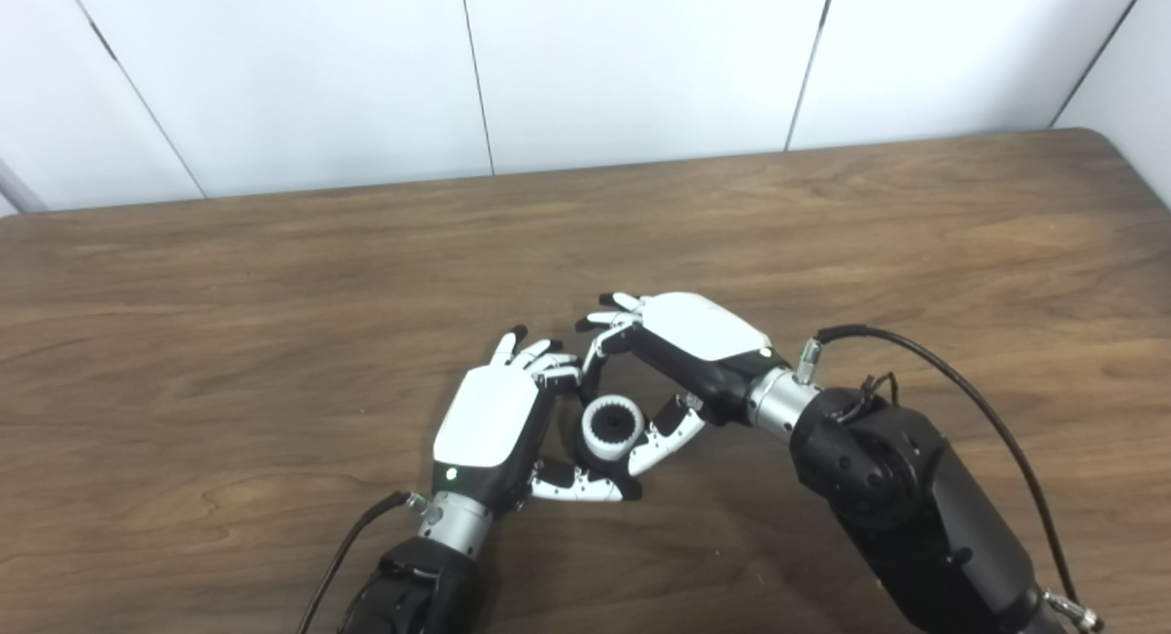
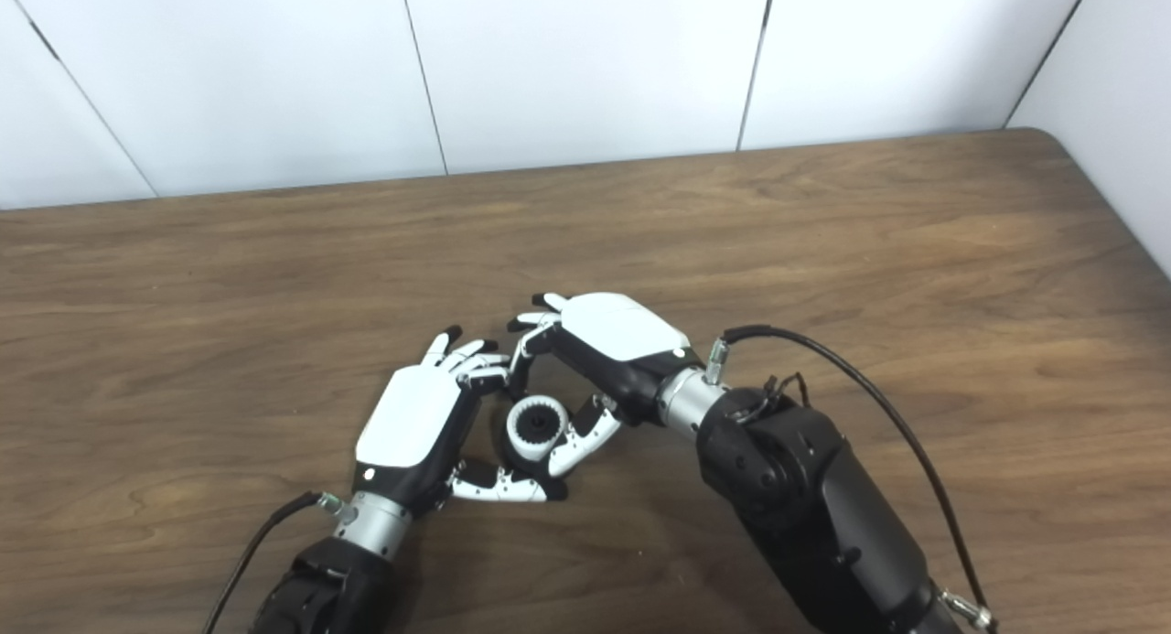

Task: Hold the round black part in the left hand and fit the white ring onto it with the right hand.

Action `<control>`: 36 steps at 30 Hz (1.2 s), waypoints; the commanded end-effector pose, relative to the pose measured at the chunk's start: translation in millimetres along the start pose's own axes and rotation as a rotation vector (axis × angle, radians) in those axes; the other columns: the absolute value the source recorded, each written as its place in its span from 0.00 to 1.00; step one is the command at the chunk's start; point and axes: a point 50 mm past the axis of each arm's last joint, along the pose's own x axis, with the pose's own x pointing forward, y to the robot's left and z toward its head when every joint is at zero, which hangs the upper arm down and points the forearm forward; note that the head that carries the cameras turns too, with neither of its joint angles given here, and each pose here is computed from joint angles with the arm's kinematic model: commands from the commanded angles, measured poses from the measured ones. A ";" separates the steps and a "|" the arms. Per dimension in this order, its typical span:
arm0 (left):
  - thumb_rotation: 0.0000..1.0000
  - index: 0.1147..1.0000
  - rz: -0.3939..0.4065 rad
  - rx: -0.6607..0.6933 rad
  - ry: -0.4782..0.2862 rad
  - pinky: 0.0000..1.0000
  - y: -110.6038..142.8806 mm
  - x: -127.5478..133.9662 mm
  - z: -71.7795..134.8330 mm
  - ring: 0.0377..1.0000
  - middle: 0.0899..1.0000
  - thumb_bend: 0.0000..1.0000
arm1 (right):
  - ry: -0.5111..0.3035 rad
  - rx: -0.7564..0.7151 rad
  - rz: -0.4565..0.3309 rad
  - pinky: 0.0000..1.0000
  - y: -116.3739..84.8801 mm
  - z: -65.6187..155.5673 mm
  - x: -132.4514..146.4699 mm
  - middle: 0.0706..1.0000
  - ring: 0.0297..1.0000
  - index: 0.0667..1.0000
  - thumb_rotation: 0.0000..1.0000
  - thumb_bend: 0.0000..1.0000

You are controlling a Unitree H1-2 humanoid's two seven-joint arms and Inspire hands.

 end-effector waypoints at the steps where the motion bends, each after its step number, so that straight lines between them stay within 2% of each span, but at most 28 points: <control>1: 0.06 0.42 -0.066 0.028 0.032 1.00 -9.8 -1.4 -4.8 0.87 0.74 0.52 | -0.027 -0.032 -0.047 1.00 -13.8 4.7 -0.2 0.92 1.00 0.66 0.29 0.95; 10: 0.06 0.42 -0.066 0.023 0.032 1.00 -9.6 -1.7 -5.5 0.87 0.74 0.52 | -0.019 -0.033 -0.040 1.00 -16.0 5.1 0.1 0.94 1.00 0.67 0.30 0.97; 17: 0.06 0.42 -0.070 0.026 0.035 1.00 -8.9 -2.4 -5.8 0.88 0.75 0.52 | -0.009 -0.023 -0.049 1.00 -19.6 3.1 -0.8 0.92 1.00 0.62 0.30 0.96; 36: 0.06 0.42 -0.063 0.020 0.045 1.00 -8.4 -3.5 -9.1 0.87 0.74 0.52 | 0.110 0.010 -0.176 1.00 -75.2 -28.5 -25.9 0.93 1.00 0.65 0.27 0.94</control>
